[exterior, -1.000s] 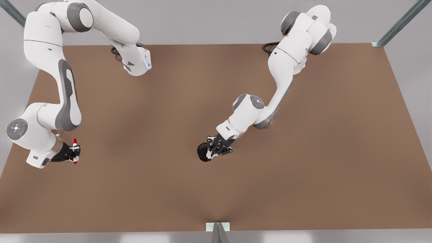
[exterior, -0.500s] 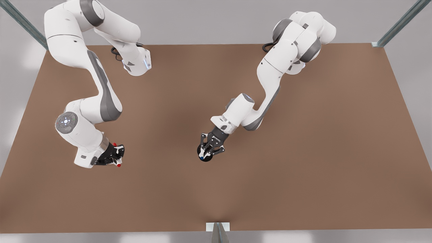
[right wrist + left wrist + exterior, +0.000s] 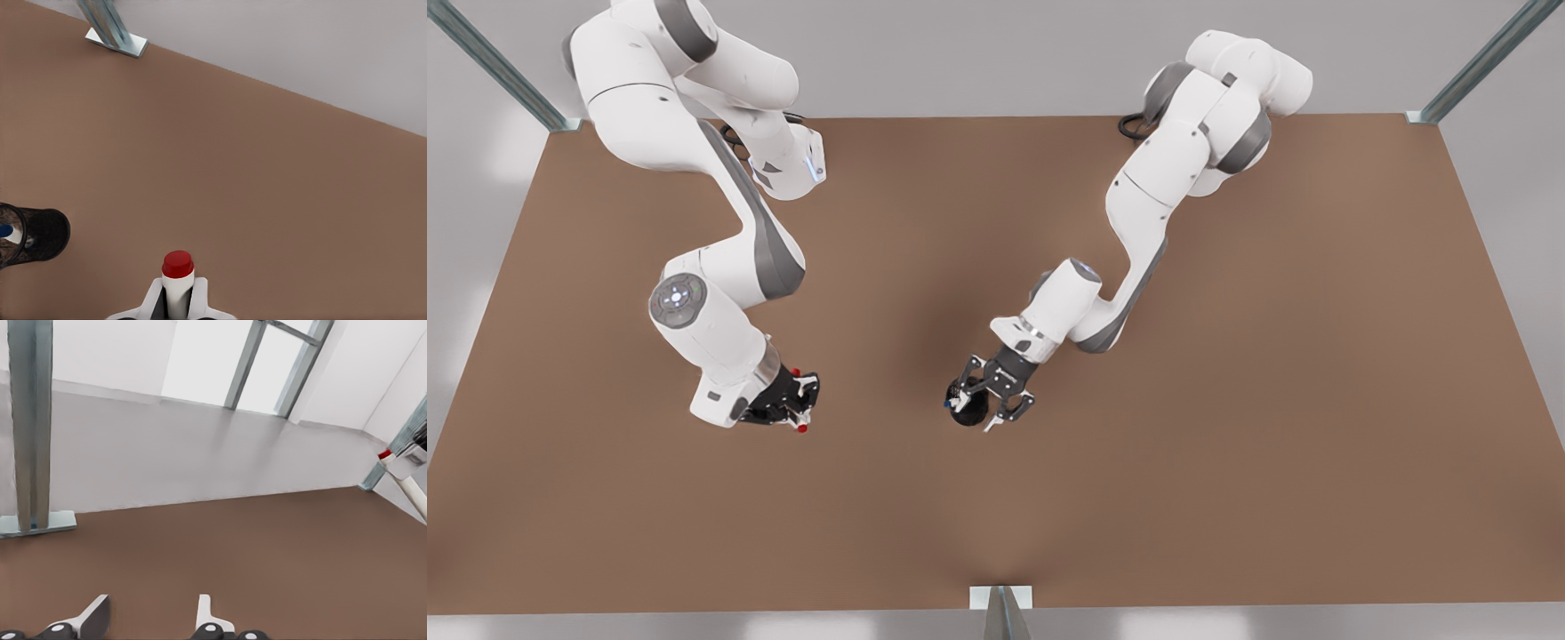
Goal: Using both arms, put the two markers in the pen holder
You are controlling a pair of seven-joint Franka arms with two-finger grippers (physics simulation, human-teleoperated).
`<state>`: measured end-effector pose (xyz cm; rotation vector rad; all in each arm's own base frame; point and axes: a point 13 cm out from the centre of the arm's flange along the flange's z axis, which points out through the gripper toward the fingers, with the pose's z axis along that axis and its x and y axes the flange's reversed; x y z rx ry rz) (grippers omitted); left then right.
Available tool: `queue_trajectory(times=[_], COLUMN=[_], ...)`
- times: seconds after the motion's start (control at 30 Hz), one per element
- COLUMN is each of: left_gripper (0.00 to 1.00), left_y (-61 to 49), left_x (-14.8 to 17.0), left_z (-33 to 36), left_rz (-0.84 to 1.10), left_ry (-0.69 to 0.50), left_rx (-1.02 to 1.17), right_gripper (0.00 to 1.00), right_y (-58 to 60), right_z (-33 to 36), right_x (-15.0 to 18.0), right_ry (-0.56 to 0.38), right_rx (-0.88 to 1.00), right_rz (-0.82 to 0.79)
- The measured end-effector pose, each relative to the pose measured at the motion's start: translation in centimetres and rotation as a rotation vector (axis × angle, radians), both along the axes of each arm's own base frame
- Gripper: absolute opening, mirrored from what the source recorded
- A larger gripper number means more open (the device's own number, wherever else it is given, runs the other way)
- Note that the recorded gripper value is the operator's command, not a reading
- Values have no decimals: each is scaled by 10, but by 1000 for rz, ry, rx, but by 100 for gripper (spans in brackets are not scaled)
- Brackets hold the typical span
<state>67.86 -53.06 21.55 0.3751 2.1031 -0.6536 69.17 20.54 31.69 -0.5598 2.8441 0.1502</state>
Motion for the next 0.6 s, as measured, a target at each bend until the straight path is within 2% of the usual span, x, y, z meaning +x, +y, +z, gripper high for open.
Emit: queue_trajectory(times=[0.13, 0.2, 0.27, 0.33, 0.4, 0.5, 0.57, 0.6], left_gripper=[100, 100, 100, 100, 100, 100, 100, 100], left_y=[152, 234, 311, 378, 422, 456, 453, 449], left_x=[96, 137, 157, 140, 105, 40, -17, -35], left_z=[40, 96, 166, 202, 219, 249, 253, 248], left_rz=[107, 140, 169, 199, 226, 333, 357, 351], left_ry=[77, 130, 203, 326, 457, 618, 719, 764], left_rx=[-41, -17, 104, 254, 371, 515, 553, 552], right_gripper=[22, 22, 22, 22, 22, 22, 22, 22], right_y=[38, 79, 115, 147, 179, 227, 251, 261], right_z=[3, 10, 18, 25, 22, 20, 16, 13], right_x=[-8, -17, -12, 0, 1, 2, 0, -3], right_ry=[-10, -28, -55, -86, -111, -162, -194, -209], right_rx=[23, 44, 83, 127, 151, 179, 182, 176], right_rz=[-10, 5, 6, -1, 4, 14, 13, 11])
